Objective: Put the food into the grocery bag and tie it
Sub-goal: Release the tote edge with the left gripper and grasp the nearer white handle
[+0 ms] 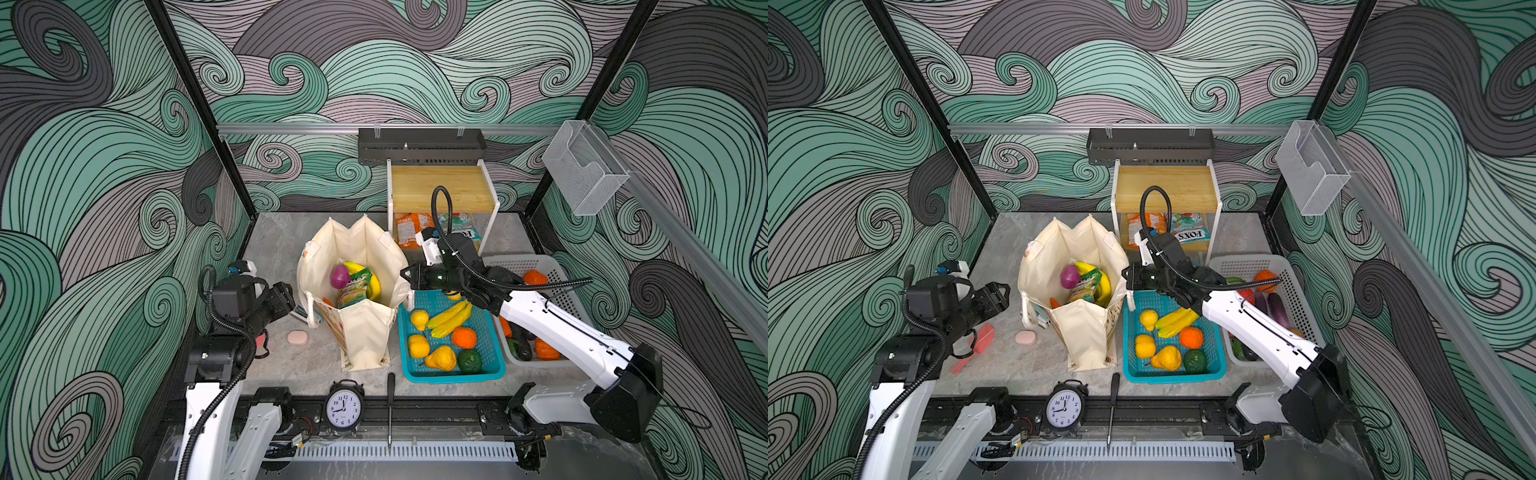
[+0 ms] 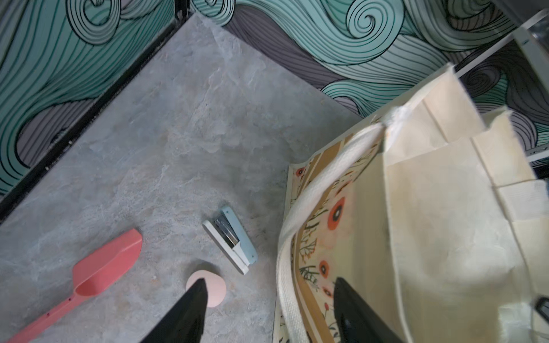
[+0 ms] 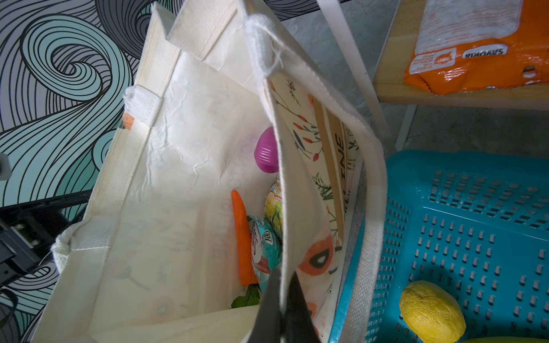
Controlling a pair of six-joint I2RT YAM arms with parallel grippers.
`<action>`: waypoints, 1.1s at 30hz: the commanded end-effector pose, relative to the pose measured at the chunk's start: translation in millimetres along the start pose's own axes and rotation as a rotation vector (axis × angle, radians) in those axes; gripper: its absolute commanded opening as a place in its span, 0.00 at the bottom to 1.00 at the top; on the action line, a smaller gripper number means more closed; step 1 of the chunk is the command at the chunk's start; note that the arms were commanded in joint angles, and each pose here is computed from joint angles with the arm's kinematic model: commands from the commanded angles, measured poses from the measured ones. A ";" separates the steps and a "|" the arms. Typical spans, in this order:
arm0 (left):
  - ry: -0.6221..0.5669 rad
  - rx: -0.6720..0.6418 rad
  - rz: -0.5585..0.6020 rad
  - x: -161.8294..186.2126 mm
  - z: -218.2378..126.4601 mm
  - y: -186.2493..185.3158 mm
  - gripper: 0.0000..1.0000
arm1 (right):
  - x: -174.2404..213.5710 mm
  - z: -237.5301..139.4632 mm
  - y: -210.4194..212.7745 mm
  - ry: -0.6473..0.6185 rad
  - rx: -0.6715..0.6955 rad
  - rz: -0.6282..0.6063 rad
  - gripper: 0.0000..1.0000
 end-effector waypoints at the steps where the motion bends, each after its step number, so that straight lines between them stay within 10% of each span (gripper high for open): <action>1: 0.066 0.084 -0.102 13.9 14.9 0.2 0.66 | 0.9 -3.1 -1.9 -0.006 -0.001 -0.004 0.00; 10: 0.169 0.283 -0.245 36.6 59.0 -3.5 0.70 | 2.0 -0.6 -2.3 0.003 -0.004 -0.002 0.00; 19: 0.072 0.163 -0.158 20.5 39.0 0.6 0.01 | 3.4 2.9 -3.2 0.013 -0.001 -0.003 0.00; 29: -0.052 0.135 -0.065 -12.8 -24.1 -16.8 0.00 | 1.7 2.7 -5.0 0.014 0.015 -0.018 0.00; 33: -0.042 0.274 -0.043 -26.1 -46.1 -44.4 0.14 | 2.3 3.1 -5.2 0.020 0.016 -0.023 0.00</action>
Point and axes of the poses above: each gripper's point midway between its finger pads, its own z axis out along the fingers, its own y axis along the line the jaws close on, x = y × z, the point moved 7 cm from there along -z, back along the fingers, and after that the axes turned 12 degrees about -z, right-handed, at the moved point
